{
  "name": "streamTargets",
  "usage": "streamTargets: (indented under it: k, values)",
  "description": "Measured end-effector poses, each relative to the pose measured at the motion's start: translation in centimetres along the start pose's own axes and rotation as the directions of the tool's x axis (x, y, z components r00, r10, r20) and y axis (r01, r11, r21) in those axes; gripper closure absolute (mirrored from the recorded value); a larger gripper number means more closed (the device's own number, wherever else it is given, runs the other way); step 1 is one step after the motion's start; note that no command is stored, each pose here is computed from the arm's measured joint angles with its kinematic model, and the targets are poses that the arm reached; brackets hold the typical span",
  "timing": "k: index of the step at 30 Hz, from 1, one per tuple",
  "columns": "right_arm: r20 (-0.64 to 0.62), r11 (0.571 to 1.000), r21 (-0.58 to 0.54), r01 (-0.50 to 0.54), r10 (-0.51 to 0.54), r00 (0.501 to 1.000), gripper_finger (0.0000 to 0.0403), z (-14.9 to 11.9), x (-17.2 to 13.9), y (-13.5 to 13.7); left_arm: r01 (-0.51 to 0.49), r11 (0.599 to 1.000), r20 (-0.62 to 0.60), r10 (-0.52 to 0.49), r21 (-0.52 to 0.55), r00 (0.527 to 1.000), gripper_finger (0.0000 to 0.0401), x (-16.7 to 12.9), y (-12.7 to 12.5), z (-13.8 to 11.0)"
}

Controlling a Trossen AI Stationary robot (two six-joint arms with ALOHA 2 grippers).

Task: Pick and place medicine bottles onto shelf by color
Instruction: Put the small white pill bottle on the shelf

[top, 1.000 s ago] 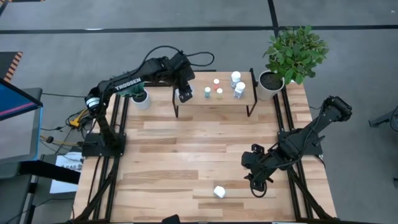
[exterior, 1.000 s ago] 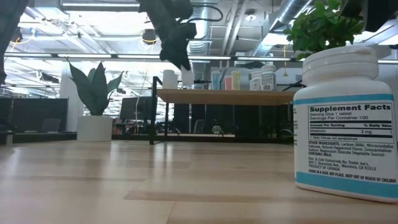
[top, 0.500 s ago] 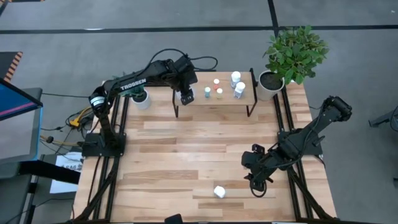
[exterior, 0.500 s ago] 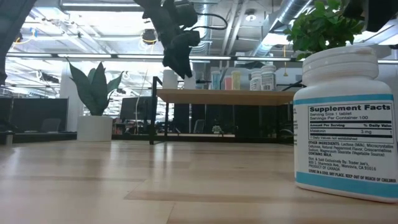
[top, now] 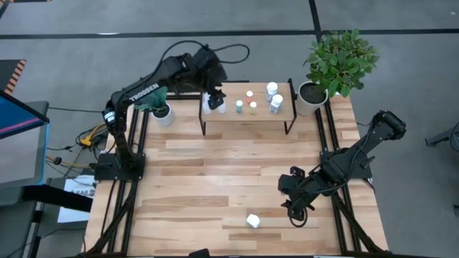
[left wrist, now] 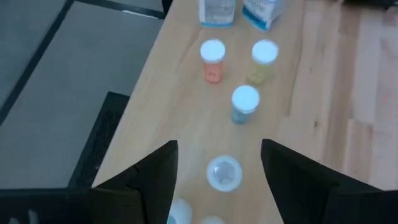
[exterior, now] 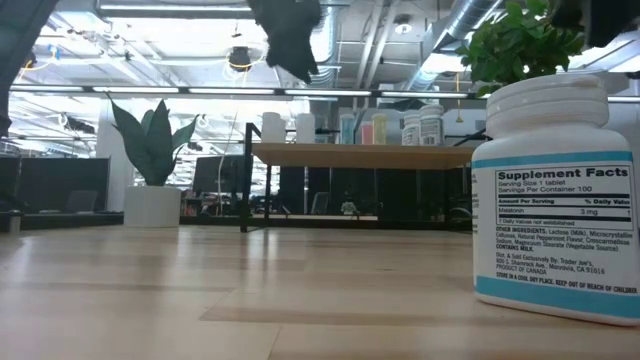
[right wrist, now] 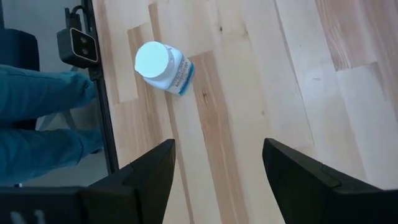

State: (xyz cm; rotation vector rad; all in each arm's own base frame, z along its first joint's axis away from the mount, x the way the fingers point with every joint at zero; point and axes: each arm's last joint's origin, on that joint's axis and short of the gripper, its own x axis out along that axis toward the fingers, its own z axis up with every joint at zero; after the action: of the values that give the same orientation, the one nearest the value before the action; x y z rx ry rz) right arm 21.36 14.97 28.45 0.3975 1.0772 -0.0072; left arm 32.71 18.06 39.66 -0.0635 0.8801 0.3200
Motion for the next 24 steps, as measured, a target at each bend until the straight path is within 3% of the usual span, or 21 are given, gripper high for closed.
streamTargets:
  k: [6,10,14,20,24]
  values:
    - [0.001,1.000,-0.031,0.000,0.000,1.000,0.0138,0.0,0.0,0.0,0.018,0.999,-0.047,-0.017,0.034,0.999,0.0184,-1.7,-1.4,0.1]
    - [0.001,1.000,-0.031,0.000,0.000,1.000,0.0138,0.0,0.0,0.0,-0.006,0.990,-0.143,0.026,0.140,0.989,0.0184,-0.2,-3.4,-0.4]
    - [0.002,1.000,-0.027,0.003,-0.003,1.000,0.0138,0.1,0.0,-0.1,-0.003,0.974,-0.104,0.027,0.226,0.994,0.0184,0.5,-6.1,0.2]
    - [0.000,1.000,-0.030,0.007,-0.007,1.000,0.0138,0.1,0.0,-0.1,-0.076,0.889,-0.154,0.162,0.452,0.975,0.0188,2.5,-9.5,0.2]
    - [0.001,1.000,-0.029,0.006,-0.006,1.000,0.0138,0.1,0.0,-0.1,-0.093,0.850,-0.194,0.223,0.519,0.955,0.0218,5.0,-10.6,0.0]
